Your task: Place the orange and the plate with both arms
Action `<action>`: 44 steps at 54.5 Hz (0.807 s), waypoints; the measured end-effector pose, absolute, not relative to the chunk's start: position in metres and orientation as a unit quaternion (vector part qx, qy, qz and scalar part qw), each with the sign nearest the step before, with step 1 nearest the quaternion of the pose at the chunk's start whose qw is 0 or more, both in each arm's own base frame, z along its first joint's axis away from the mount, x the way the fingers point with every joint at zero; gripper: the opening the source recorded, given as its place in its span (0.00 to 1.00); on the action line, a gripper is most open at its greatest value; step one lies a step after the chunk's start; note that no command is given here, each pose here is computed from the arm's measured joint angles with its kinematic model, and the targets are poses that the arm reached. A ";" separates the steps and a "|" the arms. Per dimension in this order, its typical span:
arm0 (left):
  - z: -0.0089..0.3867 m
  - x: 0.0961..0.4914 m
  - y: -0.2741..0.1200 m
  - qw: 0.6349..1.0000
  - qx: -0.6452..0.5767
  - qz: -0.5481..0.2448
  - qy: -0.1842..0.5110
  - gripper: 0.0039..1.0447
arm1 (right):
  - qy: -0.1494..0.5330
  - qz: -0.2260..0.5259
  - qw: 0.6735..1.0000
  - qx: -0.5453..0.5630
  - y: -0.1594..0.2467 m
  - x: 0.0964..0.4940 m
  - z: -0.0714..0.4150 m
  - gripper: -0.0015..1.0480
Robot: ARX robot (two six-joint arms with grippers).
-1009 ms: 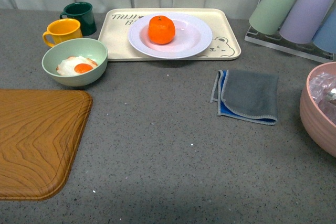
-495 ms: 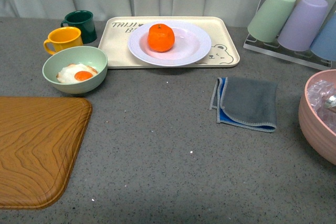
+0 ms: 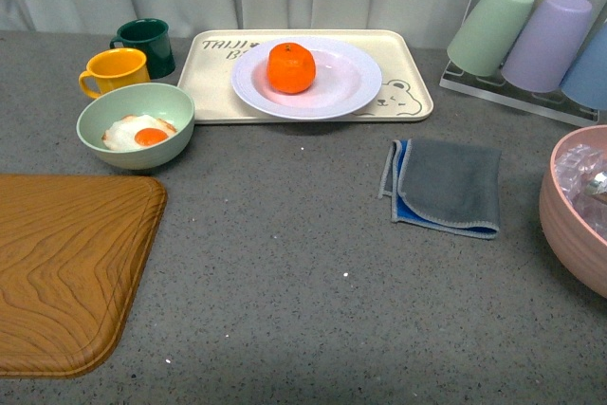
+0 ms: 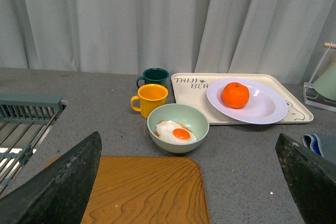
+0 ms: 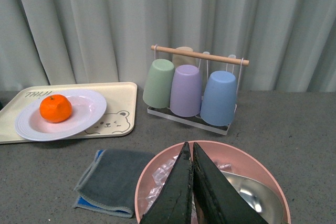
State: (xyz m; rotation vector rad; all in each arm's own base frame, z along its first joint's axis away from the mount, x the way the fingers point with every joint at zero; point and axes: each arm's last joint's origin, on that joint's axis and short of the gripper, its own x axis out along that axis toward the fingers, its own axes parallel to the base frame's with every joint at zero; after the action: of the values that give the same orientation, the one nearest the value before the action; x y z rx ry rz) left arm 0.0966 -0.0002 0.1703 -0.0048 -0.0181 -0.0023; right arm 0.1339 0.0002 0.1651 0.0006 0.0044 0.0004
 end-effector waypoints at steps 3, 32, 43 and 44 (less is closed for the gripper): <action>0.170 0.097 0.000 1.000 -0.002 -0.001 -0.009 0.94 | 0.002 0.000 1.000 0.000 0.000 0.132 0.166 0.01; 0.170 0.097 0.000 1.000 -0.002 -0.001 -0.009 0.94 | -0.004 0.000 1.000 0.000 0.000 0.116 0.168 0.01; 0.170 0.097 0.000 1.000 -0.002 -0.001 -0.009 0.94 | -0.004 0.000 1.000 0.000 0.000 0.111 0.168 0.01; 0.170 0.097 0.000 1.000 -0.002 -0.001 -0.009 0.94 | -0.004 0.000 1.000 0.000 0.000 0.111 0.168 0.01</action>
State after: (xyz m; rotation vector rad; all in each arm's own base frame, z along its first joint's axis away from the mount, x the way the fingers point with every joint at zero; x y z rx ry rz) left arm 0.0966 -0.0002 0.1703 -0.0048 -0.0181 -0.0023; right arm 0.1111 0.0002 0.1683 0.0006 -0.0086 0.0008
